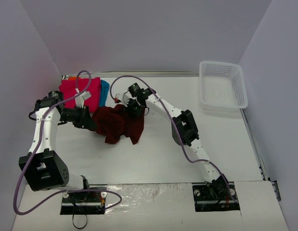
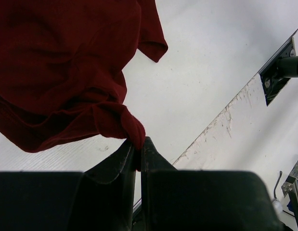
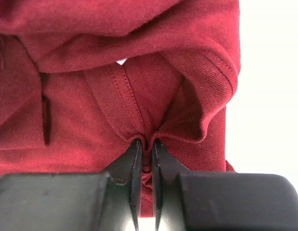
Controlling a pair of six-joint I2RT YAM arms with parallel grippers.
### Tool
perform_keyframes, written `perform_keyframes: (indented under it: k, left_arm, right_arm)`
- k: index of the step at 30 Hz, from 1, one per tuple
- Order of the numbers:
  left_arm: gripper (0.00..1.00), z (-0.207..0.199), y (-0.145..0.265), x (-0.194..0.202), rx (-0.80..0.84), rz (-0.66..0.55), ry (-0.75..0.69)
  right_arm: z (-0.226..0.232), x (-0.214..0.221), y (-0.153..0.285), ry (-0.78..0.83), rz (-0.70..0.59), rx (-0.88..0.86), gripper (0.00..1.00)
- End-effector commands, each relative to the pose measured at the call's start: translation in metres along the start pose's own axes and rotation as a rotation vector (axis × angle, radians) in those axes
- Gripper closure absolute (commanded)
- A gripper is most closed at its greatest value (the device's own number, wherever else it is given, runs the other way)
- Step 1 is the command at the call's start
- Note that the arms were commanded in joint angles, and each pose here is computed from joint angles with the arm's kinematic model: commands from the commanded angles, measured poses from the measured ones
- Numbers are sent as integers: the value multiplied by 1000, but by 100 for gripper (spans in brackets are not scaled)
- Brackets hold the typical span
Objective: Fold and stack the t-shirts
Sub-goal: Flatten out the tshirt
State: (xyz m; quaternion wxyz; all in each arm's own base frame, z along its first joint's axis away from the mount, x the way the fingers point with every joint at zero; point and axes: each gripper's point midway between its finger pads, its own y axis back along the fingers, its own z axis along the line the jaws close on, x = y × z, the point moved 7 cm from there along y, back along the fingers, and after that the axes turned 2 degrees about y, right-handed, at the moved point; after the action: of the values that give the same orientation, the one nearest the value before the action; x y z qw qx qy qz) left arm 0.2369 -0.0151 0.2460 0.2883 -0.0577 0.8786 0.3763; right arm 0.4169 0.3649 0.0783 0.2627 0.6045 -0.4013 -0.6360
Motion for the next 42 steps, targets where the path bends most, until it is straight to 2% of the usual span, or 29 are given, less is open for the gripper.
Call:
perform_keyframes:
  k: [1, 4, 6, 7, 8, 9, 14, 15, 22, 27, 34, 35, 36, 37, 38, 40, 42]
  left_arm:
    - [98, -9, 8, -5, 13, -48, -37]
    - [98, -7, 12, -12, -11, -40, -59]
    - [98, -4, 19, -18, -34, -26, -56]
    - [98, 1, 25, -33, -53, -39, -77]
    - [98, 1, 32, -36, -51, -40, -53]
    - [98, 7, 35, -43, -49, -43, -46]
    - [98, 4, 63, -83, -93, -142, -95]
    - [98, 4, 63, -87, -85, -151, -96]
    - [98, -15, 75, -100, -66, -221, -135]
    - [98, -25, 74, -83, -56, -209, -160]
    - [98, -36, 70, -55, -28, -169, -185]
    - [98, -38, 69, -52, -18, -161, -189]
    - [98, -38, 69, -49, -8, -152, -214]
    - [98, -41, 67, -41, 18, -128, -193]
    - [97, -44, 66, -38, 43, -121, -196]
    - [98, -48, 64, -29, 88, -91, -218]
    - [98, -48, 59, -22, 129, -78, -222]
  right_arm:
    - [2, -1, 15, -11, 23, 25, 100]
    - [-3, -2, 42, -32, 11, 54, 100]
    - [-10, 13, 59, -76, 30, 68, 100]
    - [-14, 9, 84, -84, 1, 96, 100]
    - [-16, 20, 92, -113, 12, 96, 100]
    - [-29, 24, 126, -154, -27, 137, 100]
    - [-61, 66, 223, -290, -92, 265, 100]
    - [-71, 79, 254, -321, -116, 319, 100]
    - [-90, 101, 365, -411, -238, 471, 100]
    - [-80, 109, 392, -439, -297, 468, 100]
    - [-51, 134, 368, -483, -226, 360, 100]
    - [-44, 139, 363, -493, -207, 335, 97]
    - [-36, 144, 361, -488, -178, 296, 87]
    - [-30, 147, 358, -491, -162, 273, 60]
    - [-23, 150, 357, -488, -145, 246, 51]
    - [-9, 159, 350, -496, -104, 180, 41]
    - [0, 166, 344, -499, -87, 164, 40]
